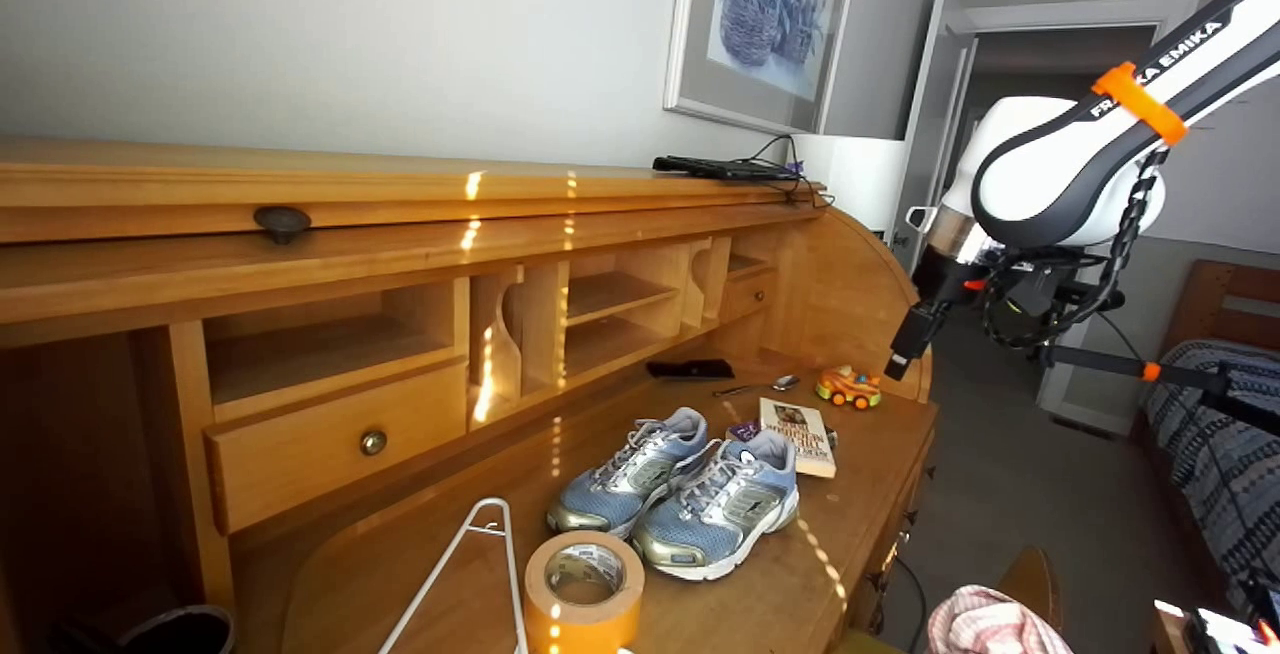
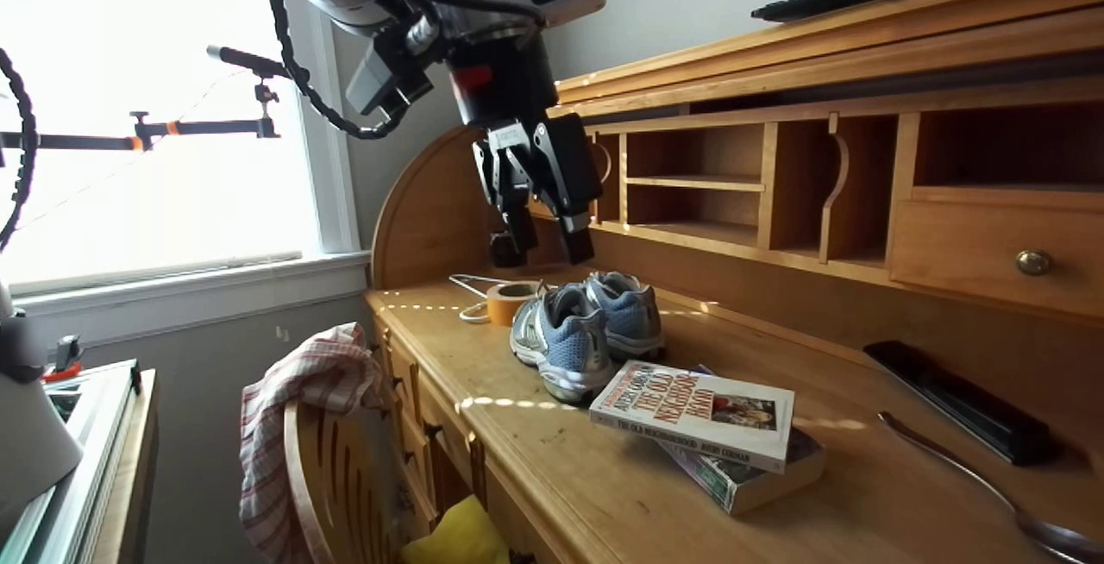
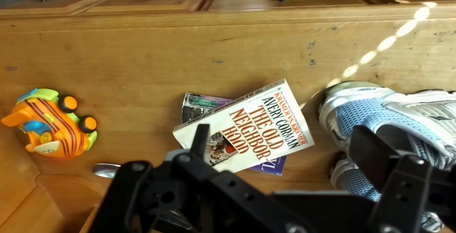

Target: Put the white book on the topmost middle shelf.

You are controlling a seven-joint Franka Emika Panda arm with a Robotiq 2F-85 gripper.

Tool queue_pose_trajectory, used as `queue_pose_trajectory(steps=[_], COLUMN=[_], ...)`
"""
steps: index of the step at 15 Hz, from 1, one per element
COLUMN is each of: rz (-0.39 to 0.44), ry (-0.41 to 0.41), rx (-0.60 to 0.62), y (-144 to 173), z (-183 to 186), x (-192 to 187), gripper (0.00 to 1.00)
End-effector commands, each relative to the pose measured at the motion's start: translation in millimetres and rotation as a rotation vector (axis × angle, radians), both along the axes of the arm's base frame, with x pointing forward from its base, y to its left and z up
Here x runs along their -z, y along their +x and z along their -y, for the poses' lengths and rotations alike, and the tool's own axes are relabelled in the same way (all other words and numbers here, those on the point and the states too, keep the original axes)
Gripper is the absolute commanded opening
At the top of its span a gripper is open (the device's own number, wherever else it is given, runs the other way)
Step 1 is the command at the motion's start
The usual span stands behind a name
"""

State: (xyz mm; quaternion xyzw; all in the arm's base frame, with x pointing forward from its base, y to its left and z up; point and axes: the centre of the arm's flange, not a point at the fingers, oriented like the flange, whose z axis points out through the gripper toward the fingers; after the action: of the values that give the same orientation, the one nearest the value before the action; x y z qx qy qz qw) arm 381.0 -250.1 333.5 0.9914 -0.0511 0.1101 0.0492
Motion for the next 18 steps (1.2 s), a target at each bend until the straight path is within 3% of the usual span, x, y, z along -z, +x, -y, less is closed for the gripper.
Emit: queue_pose_trajectory(steps=[1, 13, 18], rz=[0.000, 0.000, -0.088], ry=[0.000, 0.000, -0.109], rx=[0.000, 0.000, -0.124], y=[0.0, 0.0, 3.5], z=[0.0, 0.0, -19.9], x=[0.0, 0.0, 24.7], gripper=[1.00, 1.00, 1.00])
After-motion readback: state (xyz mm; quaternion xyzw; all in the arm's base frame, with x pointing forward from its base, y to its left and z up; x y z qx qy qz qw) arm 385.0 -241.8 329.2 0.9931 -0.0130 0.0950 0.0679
